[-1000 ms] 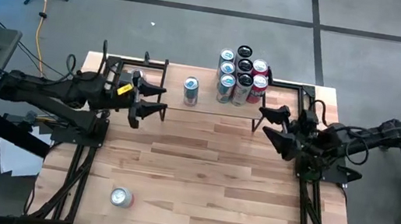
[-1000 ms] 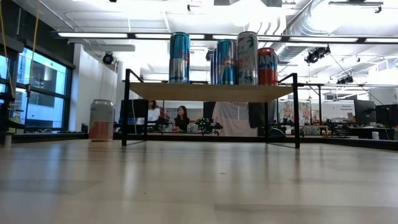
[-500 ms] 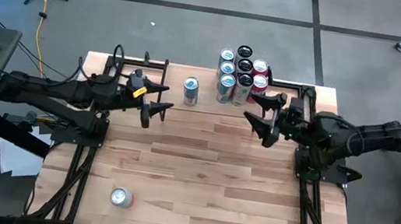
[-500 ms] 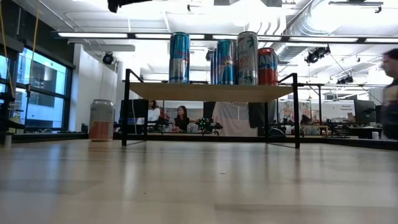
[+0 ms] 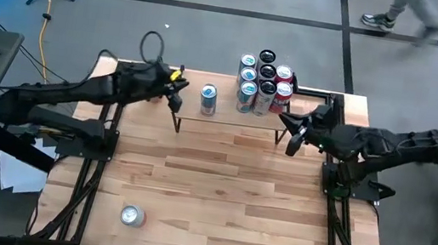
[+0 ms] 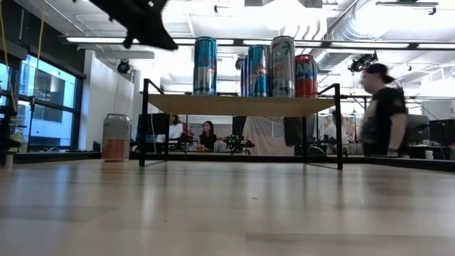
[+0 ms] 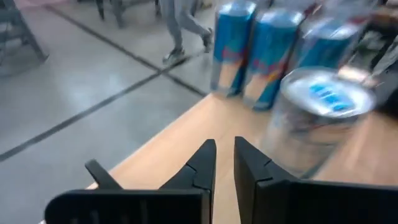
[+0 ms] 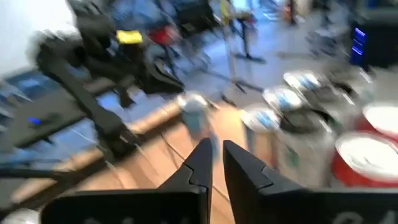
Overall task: Place canned beverage on shelf
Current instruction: Put the blue soda can on the shelf aligned with the blue soda can
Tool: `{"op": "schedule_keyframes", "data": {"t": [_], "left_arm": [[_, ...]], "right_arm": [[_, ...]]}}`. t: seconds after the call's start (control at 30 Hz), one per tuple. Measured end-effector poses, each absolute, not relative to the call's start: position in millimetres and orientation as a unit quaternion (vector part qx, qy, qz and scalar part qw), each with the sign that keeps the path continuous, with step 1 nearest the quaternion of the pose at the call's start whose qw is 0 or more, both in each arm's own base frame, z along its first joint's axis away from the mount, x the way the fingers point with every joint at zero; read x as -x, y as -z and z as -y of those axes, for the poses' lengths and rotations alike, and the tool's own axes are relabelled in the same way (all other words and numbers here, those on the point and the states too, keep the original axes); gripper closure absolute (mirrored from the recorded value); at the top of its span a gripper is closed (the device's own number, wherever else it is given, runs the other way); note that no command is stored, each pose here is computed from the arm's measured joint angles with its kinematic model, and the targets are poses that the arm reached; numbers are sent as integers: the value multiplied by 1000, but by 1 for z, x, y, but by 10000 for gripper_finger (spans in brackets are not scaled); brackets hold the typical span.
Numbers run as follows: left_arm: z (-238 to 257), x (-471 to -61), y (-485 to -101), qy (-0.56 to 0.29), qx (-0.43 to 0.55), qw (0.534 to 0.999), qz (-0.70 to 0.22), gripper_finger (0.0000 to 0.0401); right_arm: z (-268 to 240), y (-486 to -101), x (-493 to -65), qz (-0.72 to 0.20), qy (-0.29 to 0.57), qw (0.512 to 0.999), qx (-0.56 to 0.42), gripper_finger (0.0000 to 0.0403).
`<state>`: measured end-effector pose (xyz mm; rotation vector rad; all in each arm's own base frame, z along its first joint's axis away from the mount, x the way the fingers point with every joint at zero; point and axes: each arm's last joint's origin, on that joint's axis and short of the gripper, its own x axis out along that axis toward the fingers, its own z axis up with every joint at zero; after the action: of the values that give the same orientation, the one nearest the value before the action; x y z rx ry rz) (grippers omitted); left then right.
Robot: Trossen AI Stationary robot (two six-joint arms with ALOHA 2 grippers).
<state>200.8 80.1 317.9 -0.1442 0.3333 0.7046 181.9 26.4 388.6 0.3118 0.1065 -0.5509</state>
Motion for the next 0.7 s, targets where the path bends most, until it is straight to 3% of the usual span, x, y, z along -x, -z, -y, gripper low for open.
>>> {"op": "schedule_keyframes", "data": {"t": [0.1, 0.7], "left_arm": [[-91, -212, -304, -355, 73, 912, -193, 398], [-74, -252, -267, -333, 150, 901, -234, 401]], "right_arm": [[-30, -377, -176, -87, 302, 935, -164, 398], [-45, -369, -166, -91, 324, 926, -171, 403]]}}
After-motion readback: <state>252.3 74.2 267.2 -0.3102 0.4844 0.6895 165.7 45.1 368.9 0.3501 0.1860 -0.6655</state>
